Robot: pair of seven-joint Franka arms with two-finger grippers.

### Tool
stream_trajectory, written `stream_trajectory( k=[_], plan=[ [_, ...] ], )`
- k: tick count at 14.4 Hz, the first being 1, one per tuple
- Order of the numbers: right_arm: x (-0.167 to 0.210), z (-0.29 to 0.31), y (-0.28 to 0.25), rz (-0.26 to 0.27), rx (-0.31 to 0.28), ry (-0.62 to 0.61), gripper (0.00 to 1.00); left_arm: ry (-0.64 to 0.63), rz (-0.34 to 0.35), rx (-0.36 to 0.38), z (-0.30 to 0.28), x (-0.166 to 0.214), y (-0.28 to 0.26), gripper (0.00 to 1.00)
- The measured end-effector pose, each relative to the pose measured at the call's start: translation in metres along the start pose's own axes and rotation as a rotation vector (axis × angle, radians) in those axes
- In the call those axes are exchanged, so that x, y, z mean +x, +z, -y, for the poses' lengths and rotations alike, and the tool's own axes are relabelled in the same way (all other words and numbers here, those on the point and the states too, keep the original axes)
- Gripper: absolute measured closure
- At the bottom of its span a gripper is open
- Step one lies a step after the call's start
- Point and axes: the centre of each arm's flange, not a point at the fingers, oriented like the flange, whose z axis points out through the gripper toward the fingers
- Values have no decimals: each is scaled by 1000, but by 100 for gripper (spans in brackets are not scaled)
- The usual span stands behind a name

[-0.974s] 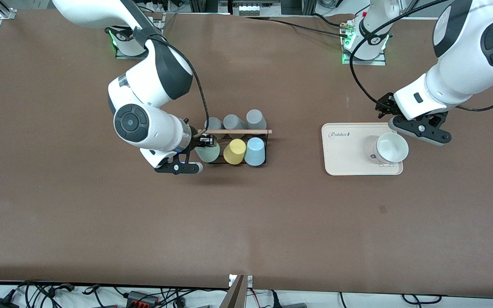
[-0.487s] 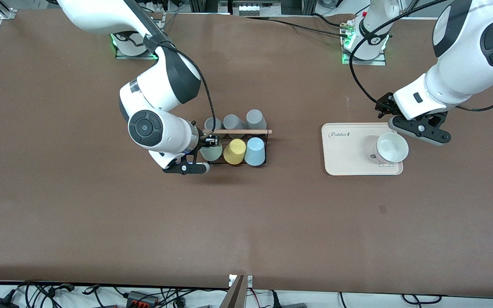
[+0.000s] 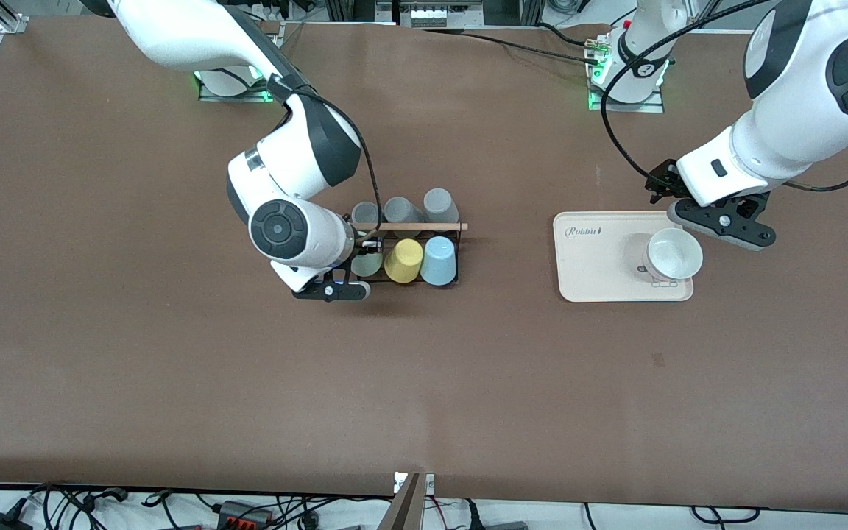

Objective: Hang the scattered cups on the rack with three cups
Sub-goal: 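Carry the green cup with the right gripper over the rack, then hang the green cup on the rack peg and open the right gripper, then pull the right gripper back away from the rack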

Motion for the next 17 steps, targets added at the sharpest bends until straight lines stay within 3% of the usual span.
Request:
stream_trajectory(
  k=[4, 5, 8, 9, 14, 17],
  plan=[
    [6, 3, 16, -2, -3, 18, 37, 0, 0, 0, 0, 0, 0, 0],
    [9, 1, 18, -11, -4, 20, 33, 0, 0, 0, 0, 0, 0, 0],
    [13, -1, 11, -46, -17, 15, 4, 0, 0, 0, 0, 0, 0, 0],
    [15, -1, 6, -56, -14, 16, 0, 0, 0, 0, 0, 0, 0, 0],
    [25, -15, -33, -112, 14, 39, 0, 0, 0, 0, 0, 0, 0, 0],
    [43, -78, -90, -145, 40, 128, 0, 1, 0, 0, 0, 0, 0, 0]
  ],
)
